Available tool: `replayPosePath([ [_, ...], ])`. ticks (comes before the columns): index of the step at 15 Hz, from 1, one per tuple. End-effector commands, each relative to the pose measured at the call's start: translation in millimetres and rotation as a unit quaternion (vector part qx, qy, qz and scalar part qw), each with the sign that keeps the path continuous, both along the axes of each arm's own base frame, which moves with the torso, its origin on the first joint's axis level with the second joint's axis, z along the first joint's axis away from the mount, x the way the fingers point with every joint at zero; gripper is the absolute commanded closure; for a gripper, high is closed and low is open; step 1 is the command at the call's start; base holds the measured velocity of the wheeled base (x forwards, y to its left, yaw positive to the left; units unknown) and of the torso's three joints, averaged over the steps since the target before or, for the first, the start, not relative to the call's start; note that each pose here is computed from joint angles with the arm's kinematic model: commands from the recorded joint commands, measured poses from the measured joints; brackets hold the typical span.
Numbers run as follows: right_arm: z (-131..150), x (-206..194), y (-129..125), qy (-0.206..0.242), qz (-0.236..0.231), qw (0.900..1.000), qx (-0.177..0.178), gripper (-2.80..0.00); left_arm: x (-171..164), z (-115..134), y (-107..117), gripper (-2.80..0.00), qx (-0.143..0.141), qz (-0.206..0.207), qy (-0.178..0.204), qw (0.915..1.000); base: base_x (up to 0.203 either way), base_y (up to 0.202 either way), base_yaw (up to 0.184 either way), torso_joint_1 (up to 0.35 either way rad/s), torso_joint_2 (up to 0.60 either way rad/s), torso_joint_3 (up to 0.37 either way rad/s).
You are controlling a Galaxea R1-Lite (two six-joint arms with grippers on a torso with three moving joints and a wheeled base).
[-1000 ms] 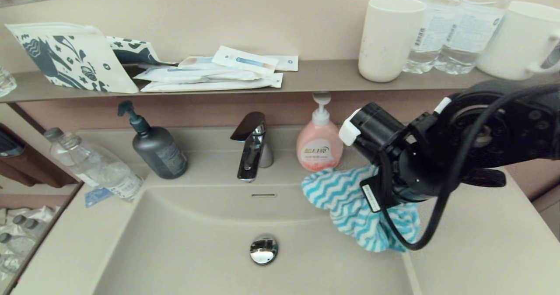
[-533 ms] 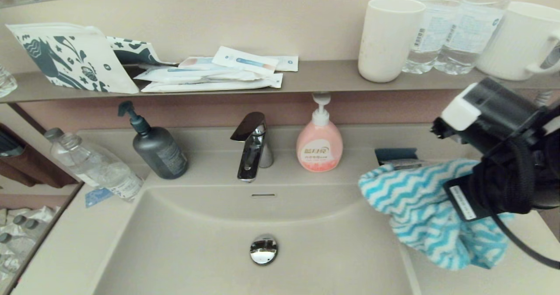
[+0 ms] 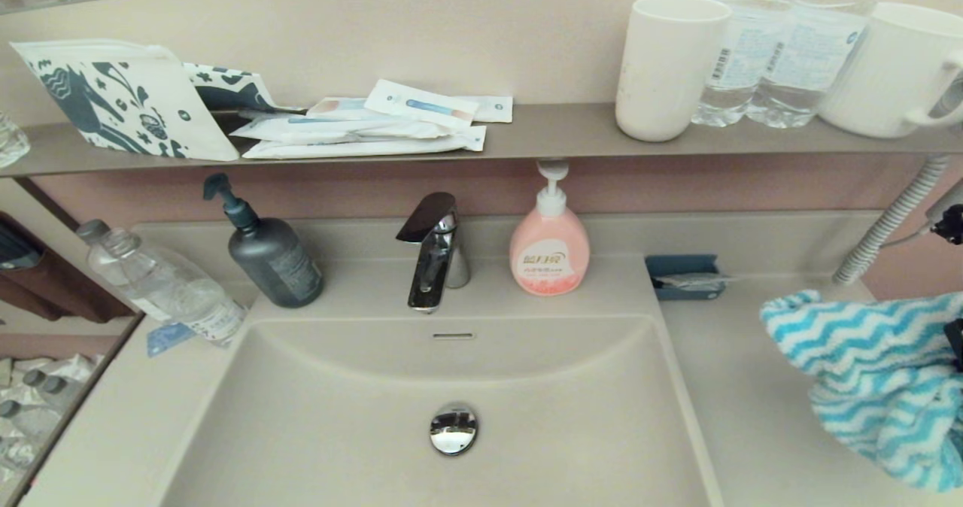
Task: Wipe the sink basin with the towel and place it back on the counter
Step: Wipe the sink
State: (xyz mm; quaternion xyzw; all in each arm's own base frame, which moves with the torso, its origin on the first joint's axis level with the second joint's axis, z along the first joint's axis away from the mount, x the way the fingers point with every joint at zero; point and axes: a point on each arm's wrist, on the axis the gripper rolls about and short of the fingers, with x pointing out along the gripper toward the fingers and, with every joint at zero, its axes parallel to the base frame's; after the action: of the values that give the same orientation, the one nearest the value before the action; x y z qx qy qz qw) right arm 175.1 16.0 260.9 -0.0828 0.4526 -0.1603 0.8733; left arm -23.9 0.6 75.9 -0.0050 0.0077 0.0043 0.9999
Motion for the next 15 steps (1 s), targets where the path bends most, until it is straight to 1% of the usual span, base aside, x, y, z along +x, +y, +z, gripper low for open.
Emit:
replayPosePath([
  [1, -9, -2, -13, -0.018, -0.019, 1.000, -0.006, 0.00, 0, 0, 0, 0.00, 0.000, 0.000, 0.001, 1.0000, 0.000, 0.000, 0.000, 0.000, 0.00, 0.000],
  [3, -25, 3, -18, -0.023, -0.021, 1.000, -0.001, 0.00, 0, 0, 0, 0.00, 0.000, 0.000, 0.001, 1.0000, 0.000, 0.000, 0.000, 0.000, 0.00, 0.000],
  [5, -41, 8, -19, -0.034, -0.011, 0.999, 0.011, 0.00, 0, 0, 0, 0.00, 0.000, 0.000, 0.001, 1.0000, 0.000, 0.000, 0.000, 0.000, 0.00, 0.000],
  [6, -50, 13, -18, -0.048, -0.001, 0.999, 0.022, 0.00, 0, 0, 0, 0.00, 0.000, 0.000, 0.001, 1.0000, 0.000, 0.000, 0.000, 0.000, 0.00, 0.000],
  [8, -63, 24, -16, -0.071, 0.017, 0.996, 0.057, 0.00, 0, 0, 0, 0.00, 0.000, 0.000, 0.001, 1.0000, 0.000, 0.000, 0.000, 0.000, 0.00, 0.000],
  [9, -69, 32, -15, -0.089, 0.017, 0.994, 0.065, 0.00, 0, 0, 0, 0.00, 0.000, 0.000, 0.001, 1.0000, 0.000, 0.000, 0.000, 0.000, 0.00, 0.000],
  [11, -78, 47, -14, -0.143, 0.023, 0.987, 0.070, 0.00, 0, 0, 0, 0.00, 0.000, 0.000, 0.001, 1.0000, 0.000, 0.000, 0.000, 0.000, 0.00, 0.000],
  [12, -87, 51, -10, -0.142, 0.030, 0.987, 0.071, 0.00, 0, 0, 0, 0.00, 0.000, 0.000, 0.001, 1.0000, 0.000, 0.000, 0.000, 0.000, 0.00, 0.000],
  [15, -112, 50, -3, -0.099, 0.038, 0.992, 0.073, 0.00, 0, 0, 0, 0.00, 0.000, 0.000, 0.001, 1.0000, 0.000, 0.000, 0.000, 0.000, 0.00, 0.000],
])
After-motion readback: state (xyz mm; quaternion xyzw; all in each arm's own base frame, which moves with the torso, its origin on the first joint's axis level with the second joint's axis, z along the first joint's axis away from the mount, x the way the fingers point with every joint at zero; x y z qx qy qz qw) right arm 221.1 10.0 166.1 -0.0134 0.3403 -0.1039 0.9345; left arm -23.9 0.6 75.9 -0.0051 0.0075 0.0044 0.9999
